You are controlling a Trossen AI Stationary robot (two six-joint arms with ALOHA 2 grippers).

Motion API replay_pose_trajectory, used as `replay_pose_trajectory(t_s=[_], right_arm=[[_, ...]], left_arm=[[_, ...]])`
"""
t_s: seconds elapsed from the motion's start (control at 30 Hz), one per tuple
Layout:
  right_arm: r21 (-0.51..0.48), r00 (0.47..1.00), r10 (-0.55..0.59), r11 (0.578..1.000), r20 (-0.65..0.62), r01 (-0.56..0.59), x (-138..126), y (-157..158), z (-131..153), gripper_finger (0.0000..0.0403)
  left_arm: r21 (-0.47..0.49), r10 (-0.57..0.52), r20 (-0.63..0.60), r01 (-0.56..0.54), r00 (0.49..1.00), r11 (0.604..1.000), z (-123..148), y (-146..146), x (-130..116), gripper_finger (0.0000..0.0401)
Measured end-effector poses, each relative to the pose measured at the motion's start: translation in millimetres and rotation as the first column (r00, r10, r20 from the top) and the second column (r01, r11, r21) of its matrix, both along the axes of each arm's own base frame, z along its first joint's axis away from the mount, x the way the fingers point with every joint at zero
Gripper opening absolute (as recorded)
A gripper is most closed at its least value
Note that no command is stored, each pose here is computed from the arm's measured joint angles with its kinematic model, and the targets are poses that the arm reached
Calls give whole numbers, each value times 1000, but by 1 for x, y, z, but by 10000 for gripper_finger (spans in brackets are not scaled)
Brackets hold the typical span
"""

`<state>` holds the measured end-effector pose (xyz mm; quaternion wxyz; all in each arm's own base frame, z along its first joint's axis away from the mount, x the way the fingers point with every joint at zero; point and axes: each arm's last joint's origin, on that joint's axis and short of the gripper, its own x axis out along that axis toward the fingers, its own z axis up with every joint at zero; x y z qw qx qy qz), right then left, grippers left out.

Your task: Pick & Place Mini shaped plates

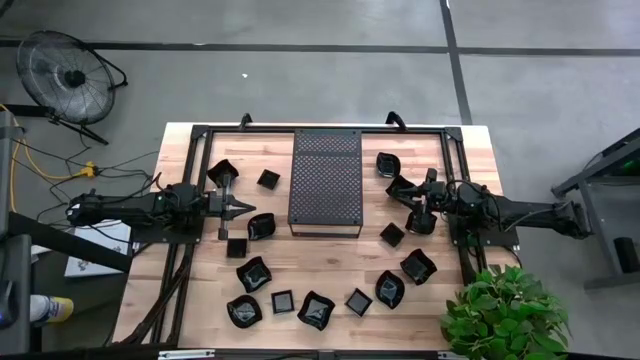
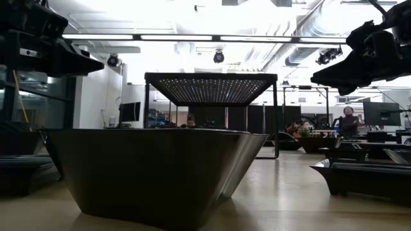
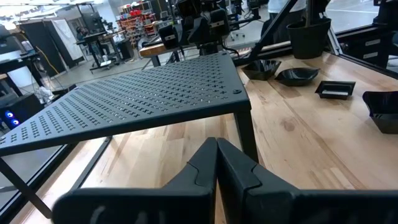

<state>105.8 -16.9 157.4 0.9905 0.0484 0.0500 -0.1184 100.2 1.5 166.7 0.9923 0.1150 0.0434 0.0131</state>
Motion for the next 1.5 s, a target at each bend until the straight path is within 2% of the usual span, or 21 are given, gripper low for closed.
replay_pose_trajectory(t_s=[0.77, 0.93, 1.2, 1.5], right_arm=[[0, 1000, -4, 1000, 1, 4, 0, 0, 0, 103], [77, 1000, -10, 997, 18, 9, 0, 0, 0, 103], [293, 997, -44, 956, 64, 24, 0, 0, 0, 103], [305, 992, -104, 949, 67, 79, -1, -2, 1, 103]], left_arm=[[0, 0, 0, 0, 1000, 1000, 0, 0, 0, 1], [0, 0, 0, 0, 1000, 1000, 0, 0, 0, 1], [0, 0, 0, 0, 1000, 1000, 0, 0, 0, 1], [0, 0, 0, 0, 1000, 1000, 0, 0, 0, 1]])
